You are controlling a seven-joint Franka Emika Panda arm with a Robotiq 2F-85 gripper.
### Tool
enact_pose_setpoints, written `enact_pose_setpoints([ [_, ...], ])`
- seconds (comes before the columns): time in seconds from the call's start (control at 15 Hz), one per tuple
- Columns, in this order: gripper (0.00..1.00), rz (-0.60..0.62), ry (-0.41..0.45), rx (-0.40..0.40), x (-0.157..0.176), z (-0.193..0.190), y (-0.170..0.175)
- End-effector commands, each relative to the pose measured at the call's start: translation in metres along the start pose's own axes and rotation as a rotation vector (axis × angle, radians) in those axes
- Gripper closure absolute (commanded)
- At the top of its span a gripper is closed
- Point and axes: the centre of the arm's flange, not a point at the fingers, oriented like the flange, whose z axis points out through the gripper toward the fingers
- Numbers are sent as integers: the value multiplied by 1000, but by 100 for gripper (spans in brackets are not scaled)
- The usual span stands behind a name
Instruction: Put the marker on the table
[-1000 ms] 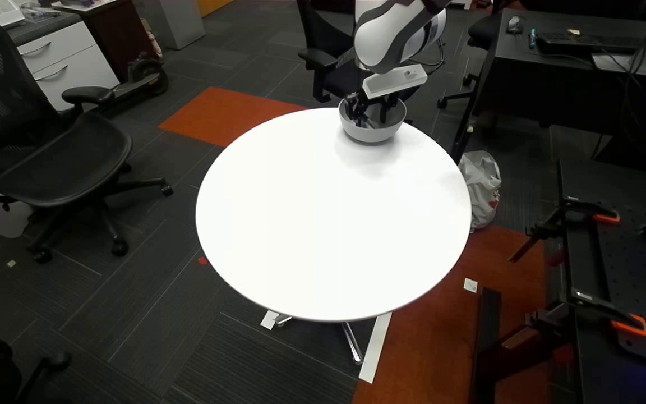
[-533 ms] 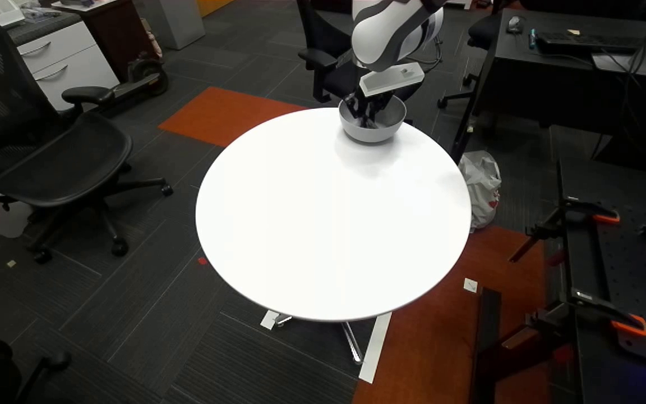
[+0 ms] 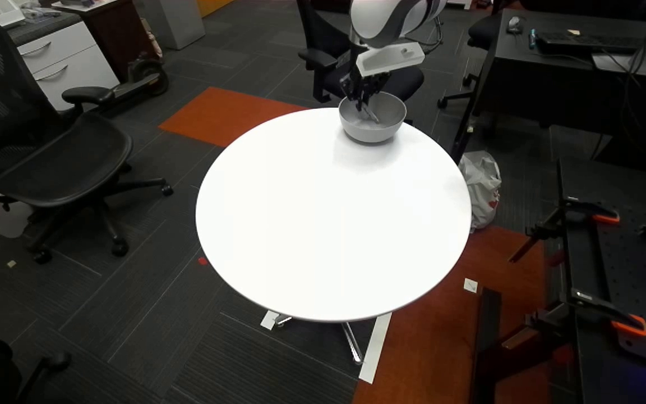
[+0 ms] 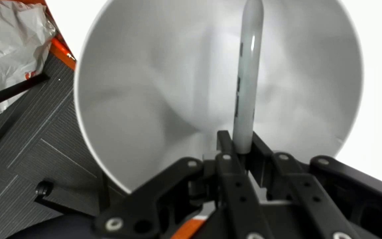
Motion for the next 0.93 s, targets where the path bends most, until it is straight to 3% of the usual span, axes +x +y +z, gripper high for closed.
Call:
enact_pose_setpoints([
  [0.0,96,20,65,42,-25,-91,7],
  [0.2,96,3,84,106,-45,-150,4],
  [0.4,96,-30,53,139,-89,-177,-2],
  [0.6,96,-84,-14,158,-151,-167,-12],
  [0.87,96,-109,-98,125,-228,-136,-8],
])
